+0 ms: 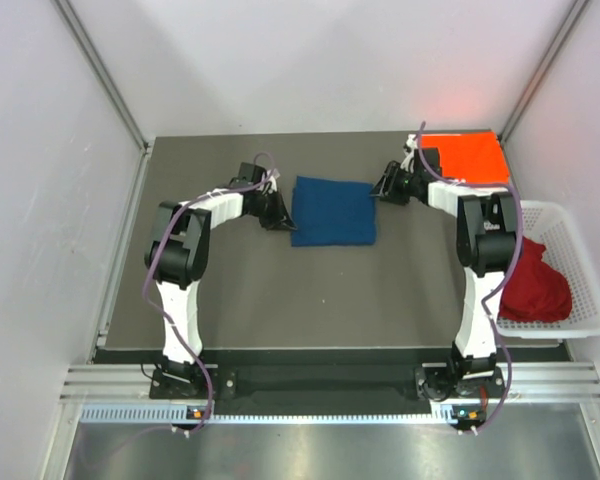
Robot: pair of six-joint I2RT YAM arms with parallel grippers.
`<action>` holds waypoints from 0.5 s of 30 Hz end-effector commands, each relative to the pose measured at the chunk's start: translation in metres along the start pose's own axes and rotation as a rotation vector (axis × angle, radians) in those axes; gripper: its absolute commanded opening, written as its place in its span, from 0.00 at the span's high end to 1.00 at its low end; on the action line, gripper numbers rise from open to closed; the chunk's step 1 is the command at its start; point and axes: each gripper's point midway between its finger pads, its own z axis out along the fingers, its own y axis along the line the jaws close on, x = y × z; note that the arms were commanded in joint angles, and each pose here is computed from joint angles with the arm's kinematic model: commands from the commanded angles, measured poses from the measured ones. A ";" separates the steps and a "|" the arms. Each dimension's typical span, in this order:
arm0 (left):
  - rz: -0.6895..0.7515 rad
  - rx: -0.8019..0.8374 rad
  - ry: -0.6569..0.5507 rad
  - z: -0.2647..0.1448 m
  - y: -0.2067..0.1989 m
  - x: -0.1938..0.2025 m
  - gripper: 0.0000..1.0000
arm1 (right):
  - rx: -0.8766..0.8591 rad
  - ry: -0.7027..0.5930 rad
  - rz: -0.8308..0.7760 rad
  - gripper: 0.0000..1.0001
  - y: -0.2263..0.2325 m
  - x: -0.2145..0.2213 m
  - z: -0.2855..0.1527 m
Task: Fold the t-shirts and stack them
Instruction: Fold the tshirt
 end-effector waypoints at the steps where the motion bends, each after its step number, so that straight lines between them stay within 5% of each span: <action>1: -0.039 -0.119 0.074 -0.013 0.025 0.033 0.95 | -0.090 -0.071 -0.062 0.51 0.031 -0.026 -0.029; 5: -0.056 -0.189 0.039 -0.029 0.036 0.028 0.76 | -0.073 -0.019 -0.041 0.56 0.034 0.000 -0.048; 11: -0.060 -0.155 -0.015 -0.060 0.006 0.008 0.68 | -0.111 0.014 -0.080 0.63 0.055 0.042 -0.080; 15: -0.025 -0.009 -0.053 -0.073 -0.037 -0.004 0.65 | -0.144 0.053 -0.102 0.52 0.060 0.058 -0.079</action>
